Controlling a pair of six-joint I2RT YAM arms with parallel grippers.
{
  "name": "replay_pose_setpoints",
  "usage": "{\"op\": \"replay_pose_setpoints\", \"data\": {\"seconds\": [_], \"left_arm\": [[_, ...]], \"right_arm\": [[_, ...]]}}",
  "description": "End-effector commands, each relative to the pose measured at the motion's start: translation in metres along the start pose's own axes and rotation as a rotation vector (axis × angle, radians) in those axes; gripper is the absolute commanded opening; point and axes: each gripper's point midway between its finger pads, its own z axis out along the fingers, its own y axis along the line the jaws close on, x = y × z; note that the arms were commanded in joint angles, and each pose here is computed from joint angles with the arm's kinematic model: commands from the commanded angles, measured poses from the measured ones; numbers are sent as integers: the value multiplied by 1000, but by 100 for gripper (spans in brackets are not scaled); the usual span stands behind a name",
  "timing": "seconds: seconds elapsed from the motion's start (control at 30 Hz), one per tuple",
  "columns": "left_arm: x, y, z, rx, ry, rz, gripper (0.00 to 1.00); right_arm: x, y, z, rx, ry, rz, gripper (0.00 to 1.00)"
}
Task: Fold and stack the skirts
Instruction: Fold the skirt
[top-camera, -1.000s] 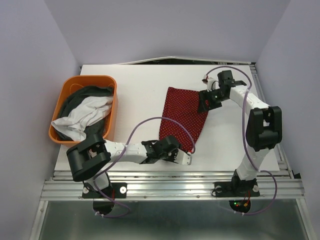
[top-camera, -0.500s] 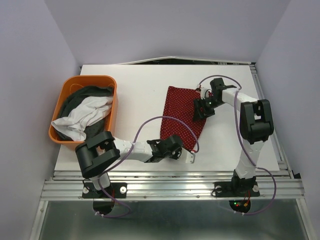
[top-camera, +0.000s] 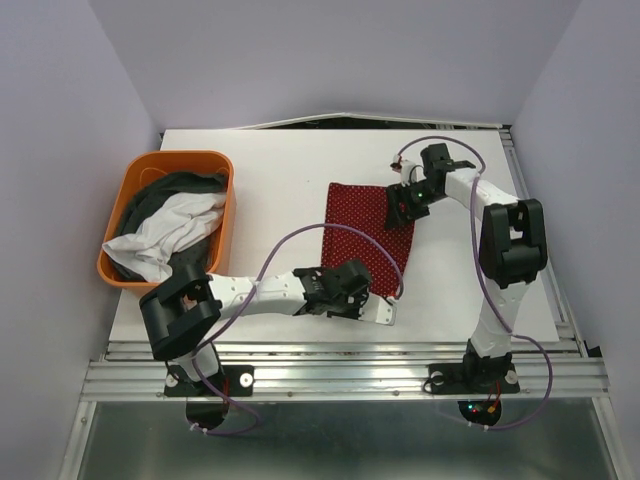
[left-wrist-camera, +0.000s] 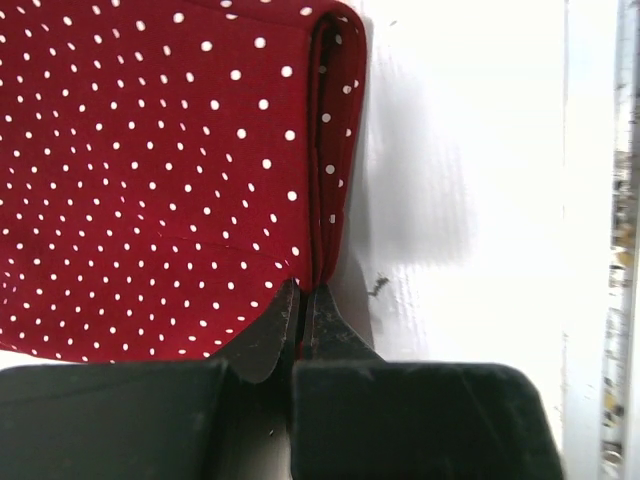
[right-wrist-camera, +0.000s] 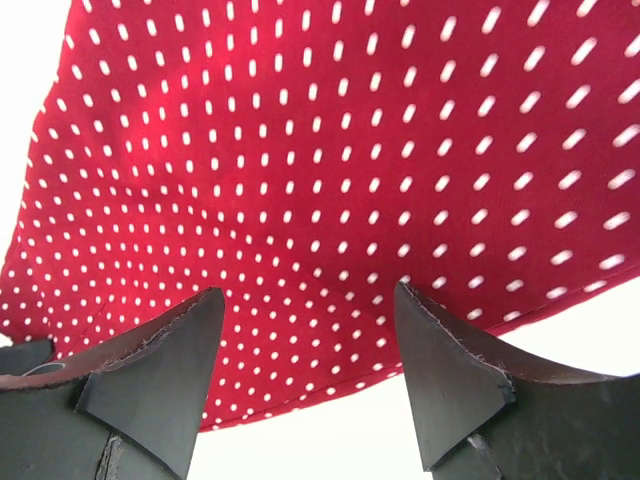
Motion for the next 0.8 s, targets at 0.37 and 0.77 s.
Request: {"op": "replay_pose_setpoints", "data": {"seconds": [0.37,0.77], "left_arm": [[-51,-5,-49,138,-140,-72,0],[-79,-24,-86,318,-201,-100,0]], "right_arm": [[-52,-1,-22,65,-119,-133,77],[-106,-38,23,66,-206,-183,83]]}}
